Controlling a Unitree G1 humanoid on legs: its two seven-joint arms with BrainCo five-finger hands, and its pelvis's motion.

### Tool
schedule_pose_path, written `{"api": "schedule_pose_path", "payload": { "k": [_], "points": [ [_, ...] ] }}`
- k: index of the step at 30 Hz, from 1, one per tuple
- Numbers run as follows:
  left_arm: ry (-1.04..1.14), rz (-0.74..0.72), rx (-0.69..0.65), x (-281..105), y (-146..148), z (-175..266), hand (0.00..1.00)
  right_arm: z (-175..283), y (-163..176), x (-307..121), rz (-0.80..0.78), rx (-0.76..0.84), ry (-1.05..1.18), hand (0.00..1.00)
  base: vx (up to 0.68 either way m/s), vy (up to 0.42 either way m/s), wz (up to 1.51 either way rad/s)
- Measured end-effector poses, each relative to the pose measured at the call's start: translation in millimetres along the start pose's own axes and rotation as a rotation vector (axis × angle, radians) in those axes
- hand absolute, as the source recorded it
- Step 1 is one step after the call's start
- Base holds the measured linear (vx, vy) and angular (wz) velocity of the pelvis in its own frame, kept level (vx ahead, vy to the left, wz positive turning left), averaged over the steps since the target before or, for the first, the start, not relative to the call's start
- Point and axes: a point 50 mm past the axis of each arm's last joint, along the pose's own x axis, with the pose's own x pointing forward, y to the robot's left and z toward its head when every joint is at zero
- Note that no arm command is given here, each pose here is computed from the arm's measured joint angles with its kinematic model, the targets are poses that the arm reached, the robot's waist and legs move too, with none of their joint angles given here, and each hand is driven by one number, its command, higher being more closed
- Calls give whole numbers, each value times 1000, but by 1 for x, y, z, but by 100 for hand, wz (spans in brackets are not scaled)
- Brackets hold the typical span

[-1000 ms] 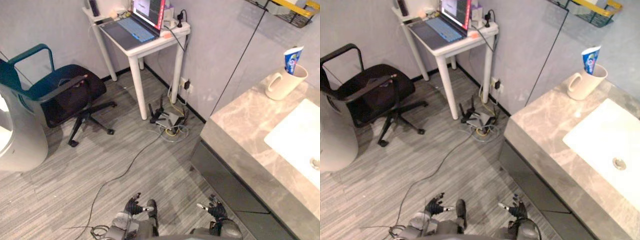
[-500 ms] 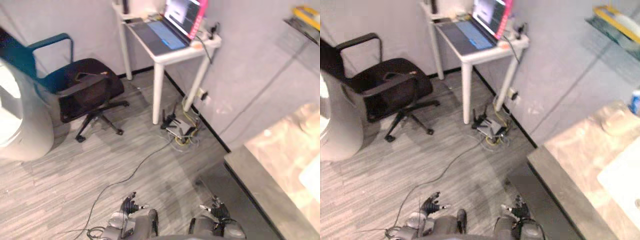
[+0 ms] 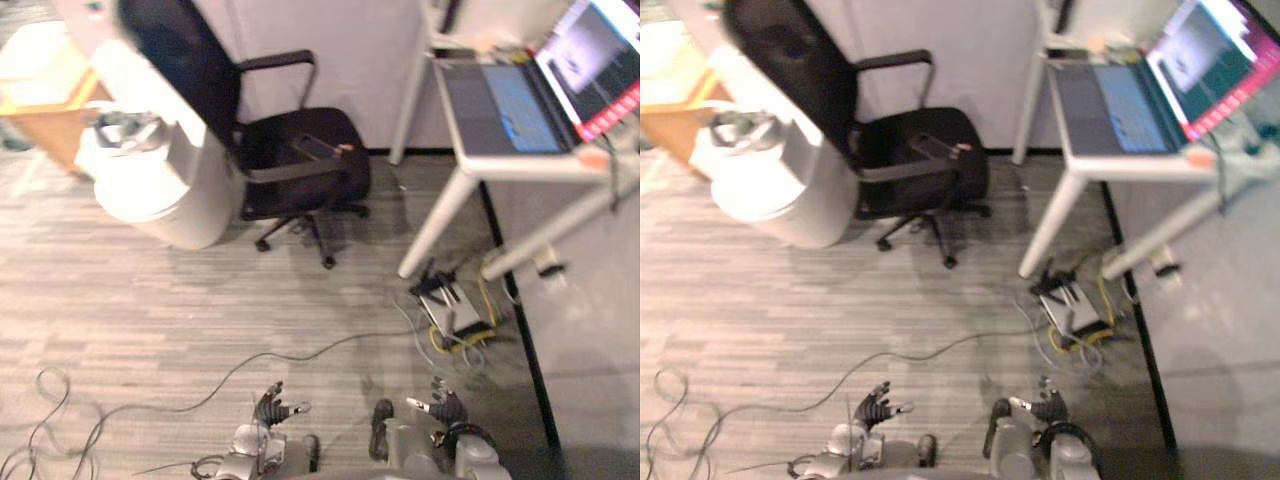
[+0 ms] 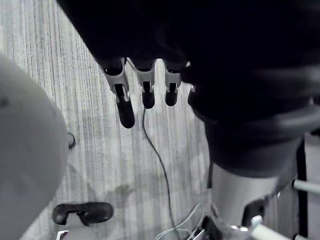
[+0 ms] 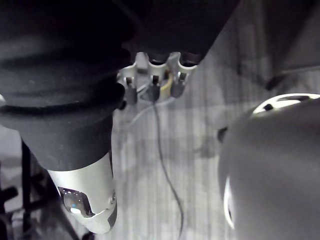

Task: Organize washtable

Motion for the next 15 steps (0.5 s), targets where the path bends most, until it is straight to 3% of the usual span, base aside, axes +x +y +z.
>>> {"api": "schedule_pose_path", "payload": {
  "k": [7, 15],
  "points": [
    [-19, 4, 42, 0, 7, 2, 0, -4, 16, -1, 28, 39, 13, 0, 98, 9, 58],
    [29, 0, 118, -5, 12, -12, 0, -11, 28, -5, 51, 79, 32, 0, -74, 43, 49]
  ]
}}
